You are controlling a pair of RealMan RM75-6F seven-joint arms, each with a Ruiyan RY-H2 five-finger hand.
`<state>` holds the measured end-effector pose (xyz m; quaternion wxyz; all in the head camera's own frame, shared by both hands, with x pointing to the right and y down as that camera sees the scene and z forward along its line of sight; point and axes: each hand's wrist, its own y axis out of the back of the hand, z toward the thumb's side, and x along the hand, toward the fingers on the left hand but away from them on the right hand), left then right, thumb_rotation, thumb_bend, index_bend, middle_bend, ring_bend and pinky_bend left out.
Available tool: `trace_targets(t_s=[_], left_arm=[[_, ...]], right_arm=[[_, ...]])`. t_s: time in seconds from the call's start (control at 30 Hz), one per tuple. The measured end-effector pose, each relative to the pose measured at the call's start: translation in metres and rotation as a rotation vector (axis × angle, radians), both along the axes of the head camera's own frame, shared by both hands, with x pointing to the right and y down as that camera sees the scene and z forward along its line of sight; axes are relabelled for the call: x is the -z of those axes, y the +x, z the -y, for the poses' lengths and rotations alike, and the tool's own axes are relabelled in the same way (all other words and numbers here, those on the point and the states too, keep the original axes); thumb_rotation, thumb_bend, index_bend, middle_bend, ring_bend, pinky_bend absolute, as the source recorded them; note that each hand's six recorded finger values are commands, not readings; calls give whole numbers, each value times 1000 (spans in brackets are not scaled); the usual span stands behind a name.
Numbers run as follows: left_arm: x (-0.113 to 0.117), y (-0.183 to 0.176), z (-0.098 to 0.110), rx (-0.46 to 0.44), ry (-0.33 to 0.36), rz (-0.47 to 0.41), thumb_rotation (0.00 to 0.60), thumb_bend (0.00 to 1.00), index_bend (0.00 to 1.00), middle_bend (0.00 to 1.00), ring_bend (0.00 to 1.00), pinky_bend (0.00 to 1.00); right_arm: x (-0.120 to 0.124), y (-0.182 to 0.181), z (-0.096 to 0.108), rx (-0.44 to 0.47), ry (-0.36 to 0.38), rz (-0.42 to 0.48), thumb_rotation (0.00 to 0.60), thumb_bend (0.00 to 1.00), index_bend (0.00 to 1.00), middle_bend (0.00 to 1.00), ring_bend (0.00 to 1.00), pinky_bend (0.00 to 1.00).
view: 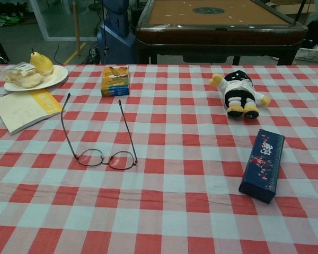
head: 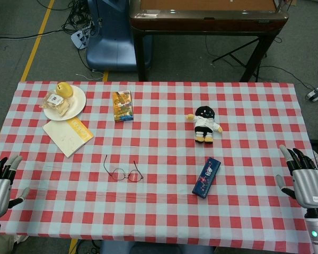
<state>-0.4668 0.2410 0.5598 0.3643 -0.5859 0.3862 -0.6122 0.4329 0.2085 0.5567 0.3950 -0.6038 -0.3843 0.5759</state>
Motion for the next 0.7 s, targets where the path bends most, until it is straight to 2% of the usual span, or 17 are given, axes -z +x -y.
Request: trace_targets(t_s=[0.33,0.43,0.5,0.57,0.7], left_arm=[[-1,1,3,-4,8,-15,600,299,0,0,4,59],[-2,2,5,-12,5,-28,600,299,0,2,74,79],[-4,3,8,-25,-1,-29,600,299,0,43,159,179],[-7,4,13,-48,-3,-25,600,299,0,151,262,315],[-15,9,22,-88,-11,-22,600,300,0,322,416,481]], right_arm=[[6,2,0,-7,21,-1,600,356,0,152,101,190],[10,2,2,-10,32,2,600,356,0,152,101,189],[12,3,4,-11,42,1,600,356,0,152,101,190],[14,3,6,-11,51,-1,600,356,0,152,101,190],[20,3,13,-3,76,-8,600,356,0,152,101,190]])
